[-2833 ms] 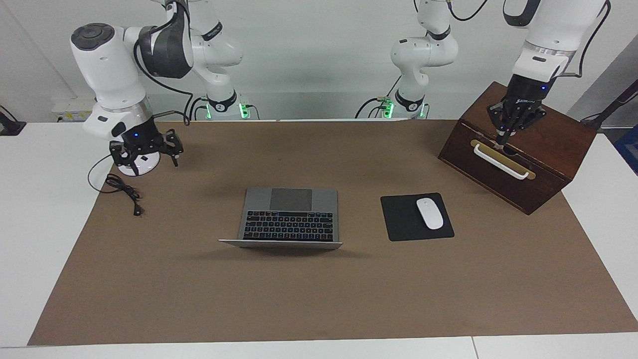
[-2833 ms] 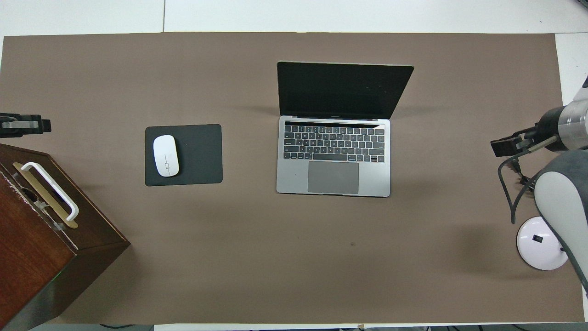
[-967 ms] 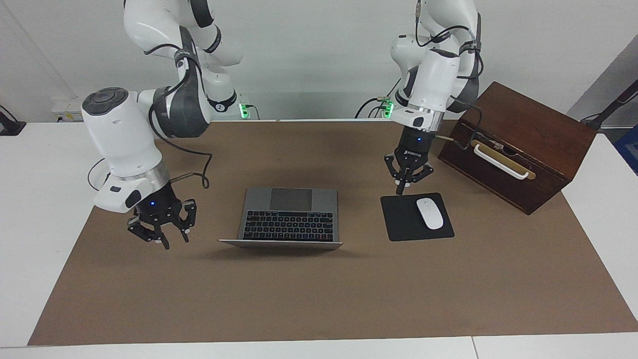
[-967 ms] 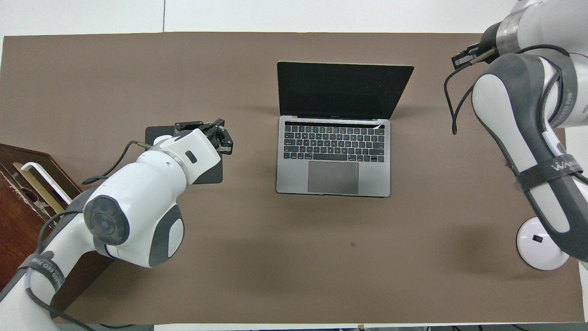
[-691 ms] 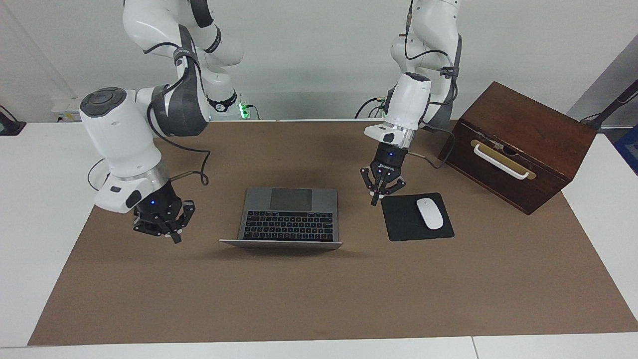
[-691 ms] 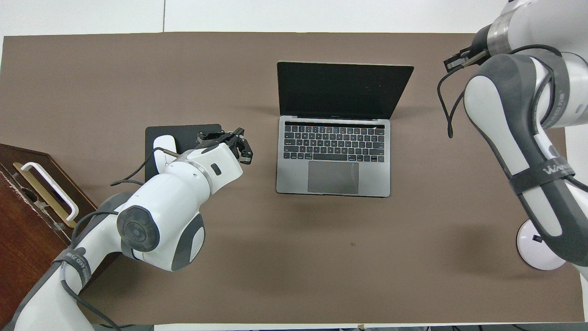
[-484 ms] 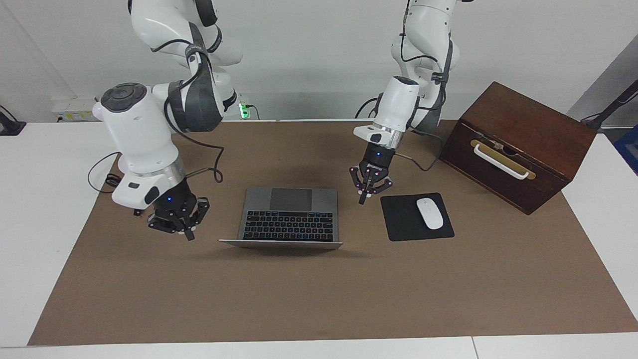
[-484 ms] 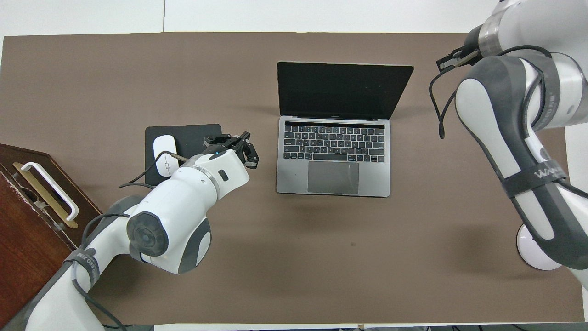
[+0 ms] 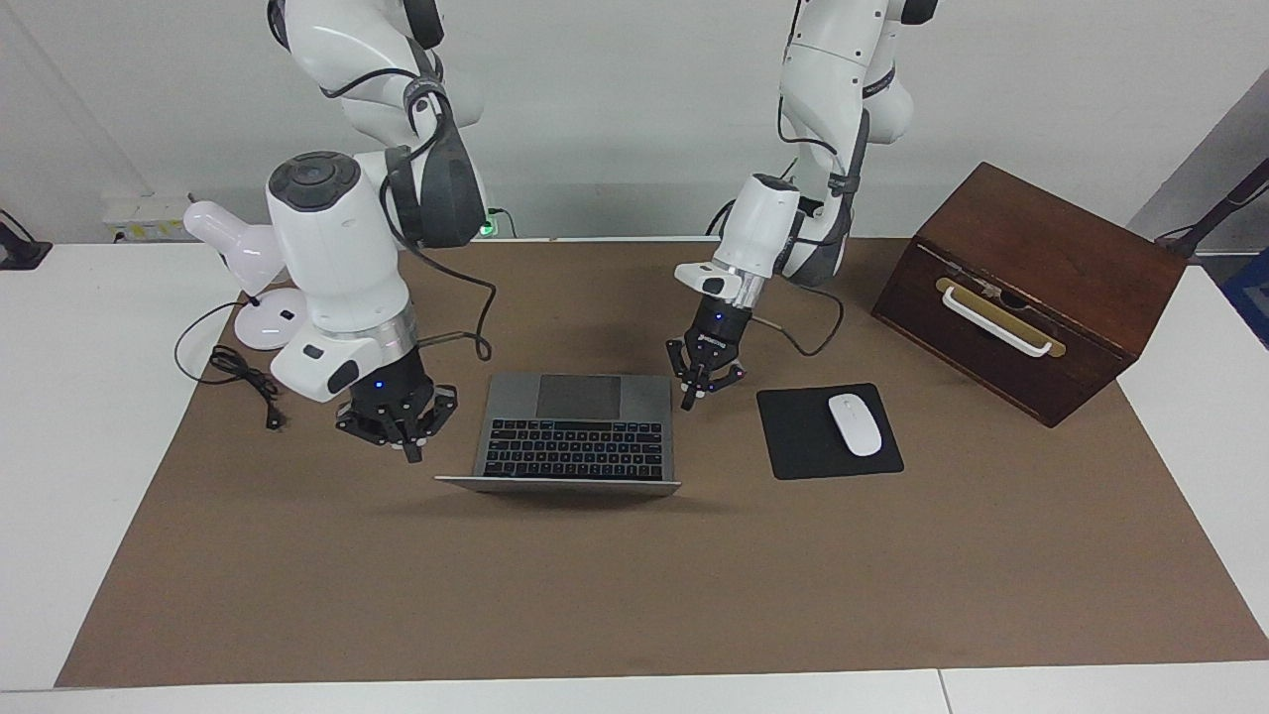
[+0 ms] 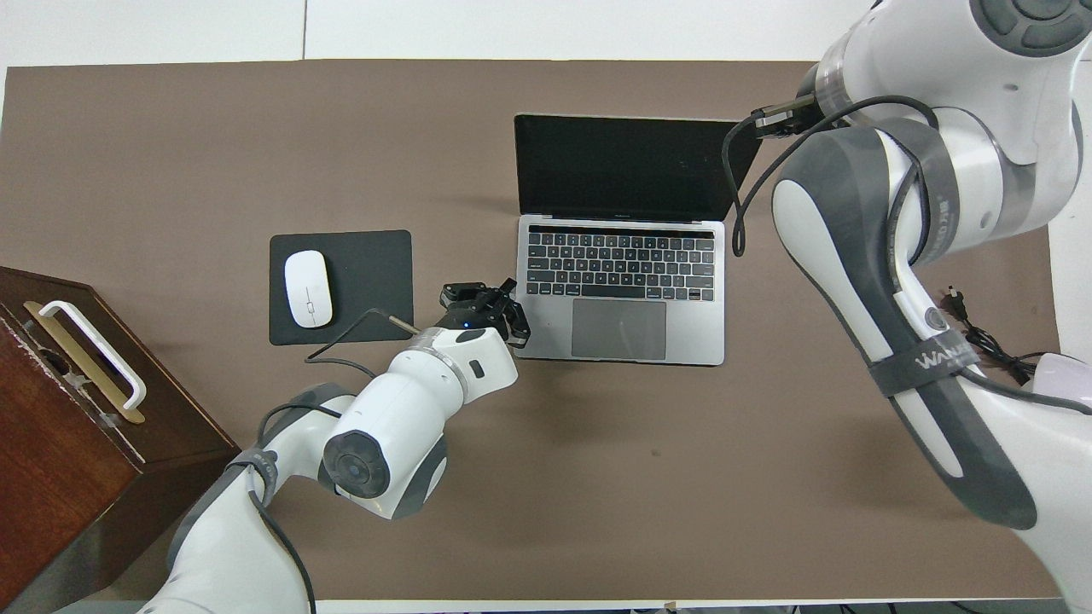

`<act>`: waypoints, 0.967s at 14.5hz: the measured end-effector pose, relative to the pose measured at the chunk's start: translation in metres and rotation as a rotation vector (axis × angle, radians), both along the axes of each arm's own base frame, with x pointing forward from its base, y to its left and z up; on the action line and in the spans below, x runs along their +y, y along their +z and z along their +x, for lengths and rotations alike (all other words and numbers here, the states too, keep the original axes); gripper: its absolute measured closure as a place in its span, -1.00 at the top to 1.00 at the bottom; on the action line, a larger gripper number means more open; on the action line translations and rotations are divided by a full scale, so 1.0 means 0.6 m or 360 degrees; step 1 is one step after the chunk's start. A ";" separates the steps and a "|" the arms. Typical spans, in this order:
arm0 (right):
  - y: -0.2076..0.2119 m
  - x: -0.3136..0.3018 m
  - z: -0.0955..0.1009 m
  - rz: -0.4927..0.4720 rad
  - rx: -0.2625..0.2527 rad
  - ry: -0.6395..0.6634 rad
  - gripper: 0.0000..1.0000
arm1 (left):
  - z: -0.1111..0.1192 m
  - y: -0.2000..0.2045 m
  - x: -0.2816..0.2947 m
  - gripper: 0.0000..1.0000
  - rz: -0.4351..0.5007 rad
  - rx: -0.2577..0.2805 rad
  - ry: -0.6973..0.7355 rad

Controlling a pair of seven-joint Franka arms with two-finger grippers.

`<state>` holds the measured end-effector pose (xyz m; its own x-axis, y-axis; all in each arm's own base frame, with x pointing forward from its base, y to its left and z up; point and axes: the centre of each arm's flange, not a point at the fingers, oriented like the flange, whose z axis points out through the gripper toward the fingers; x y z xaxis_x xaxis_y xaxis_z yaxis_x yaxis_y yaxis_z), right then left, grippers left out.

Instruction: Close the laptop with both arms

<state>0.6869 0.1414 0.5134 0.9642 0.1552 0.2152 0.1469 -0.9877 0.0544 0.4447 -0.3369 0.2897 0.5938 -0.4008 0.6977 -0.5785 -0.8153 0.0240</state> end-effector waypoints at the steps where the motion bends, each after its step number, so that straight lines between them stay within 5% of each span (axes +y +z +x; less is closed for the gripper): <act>1: -0.001 0.015 -0.005 -0.0001 0.0010 -0.0054 -0.98 | -0.007 -0.016 -0.004 -0.98 0.0005 0.0003 -0.0011; 11: 0.005 0.123 -0.039 0.0038 0.0004 -0.0451 -0.98 | -0.046 -0.040 -0.015 -0.98 0.0035 0.0025 -0.0073; 14: 0.014 0.113 -0.027 0.0076 -0.0074 -0.0449 -0.98 | -0.049 -0.041 -0.016 -0.98 0.0035 0.0023 -0.0077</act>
<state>0.6709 0.2092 0.5217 0.9567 -0.1291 0.2610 -0.1356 -0.9907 0.0068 0.4154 -0.3462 0.2650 0.5834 -0.4445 0.6797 -0.6171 -0.7868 0.0151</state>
